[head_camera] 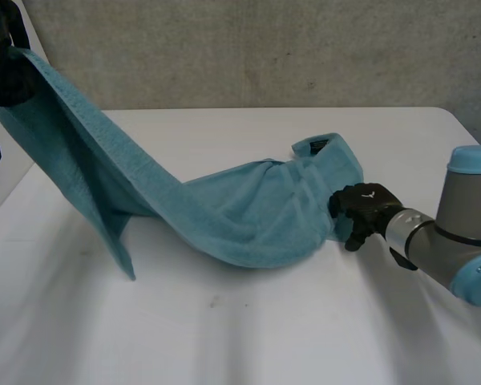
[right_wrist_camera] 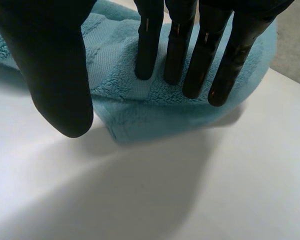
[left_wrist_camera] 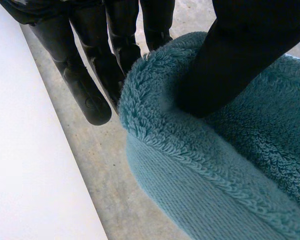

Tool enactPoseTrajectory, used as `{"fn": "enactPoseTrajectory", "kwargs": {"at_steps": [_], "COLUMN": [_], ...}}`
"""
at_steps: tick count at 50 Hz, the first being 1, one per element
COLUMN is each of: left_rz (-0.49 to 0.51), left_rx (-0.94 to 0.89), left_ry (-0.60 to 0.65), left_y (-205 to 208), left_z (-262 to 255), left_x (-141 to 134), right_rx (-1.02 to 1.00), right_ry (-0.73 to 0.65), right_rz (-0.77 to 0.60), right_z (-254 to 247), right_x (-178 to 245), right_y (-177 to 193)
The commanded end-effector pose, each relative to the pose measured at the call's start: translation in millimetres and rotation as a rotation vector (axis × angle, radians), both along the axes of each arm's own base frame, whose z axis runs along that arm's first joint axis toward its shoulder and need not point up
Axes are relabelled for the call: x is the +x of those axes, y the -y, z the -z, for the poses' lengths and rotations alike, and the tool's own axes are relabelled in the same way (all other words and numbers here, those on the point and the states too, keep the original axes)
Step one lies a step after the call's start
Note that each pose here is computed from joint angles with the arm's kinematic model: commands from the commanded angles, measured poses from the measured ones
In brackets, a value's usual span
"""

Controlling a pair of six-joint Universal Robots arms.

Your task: Fold the laundry

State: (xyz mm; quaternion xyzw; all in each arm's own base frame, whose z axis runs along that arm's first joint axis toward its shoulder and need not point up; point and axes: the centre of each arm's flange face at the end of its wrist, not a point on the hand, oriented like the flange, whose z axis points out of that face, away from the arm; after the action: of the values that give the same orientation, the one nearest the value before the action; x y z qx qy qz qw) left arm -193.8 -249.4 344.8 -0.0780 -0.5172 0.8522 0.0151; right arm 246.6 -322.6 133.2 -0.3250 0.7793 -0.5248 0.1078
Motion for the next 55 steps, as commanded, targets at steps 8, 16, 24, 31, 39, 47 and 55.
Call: {"fn": "enactPoseTrajectory", "kwargs": {"at_steps": [8,16,24,31,39,47,55], "left_rz": [-0.003,-0.002,-0.002,0.001,0.001,0.001,0.003], "left_rx": [0.015,0.028,0.035,0.035,0.035,0.034,0.033], "left_ry": [0.004,0.006,0.008,0.008,0.008,0.007,0.008], "left_y": [3,5,6,6,5,6,6], "left_z": [5,8,10,11,10,10,10], "left_x": [0,0,-1,-1,-2,-2,-2], "right_rx": [-0.02,-0.019,-0.02,-0.031,-0.022,-0.029,-0.038], "right_ry": [-0.002,-0.018,-0.018,-0.014,-0.019,-0.016,-0.013], "right_rz": [-0.004,0.006,0.007,0.001,0.0,0.0,0.0], "right_z": [10,18,21,18,26,24,22], "right_x": [15,15,16,18,20,19,20], "right_y": [15,20,22,24,26,28,30]}}
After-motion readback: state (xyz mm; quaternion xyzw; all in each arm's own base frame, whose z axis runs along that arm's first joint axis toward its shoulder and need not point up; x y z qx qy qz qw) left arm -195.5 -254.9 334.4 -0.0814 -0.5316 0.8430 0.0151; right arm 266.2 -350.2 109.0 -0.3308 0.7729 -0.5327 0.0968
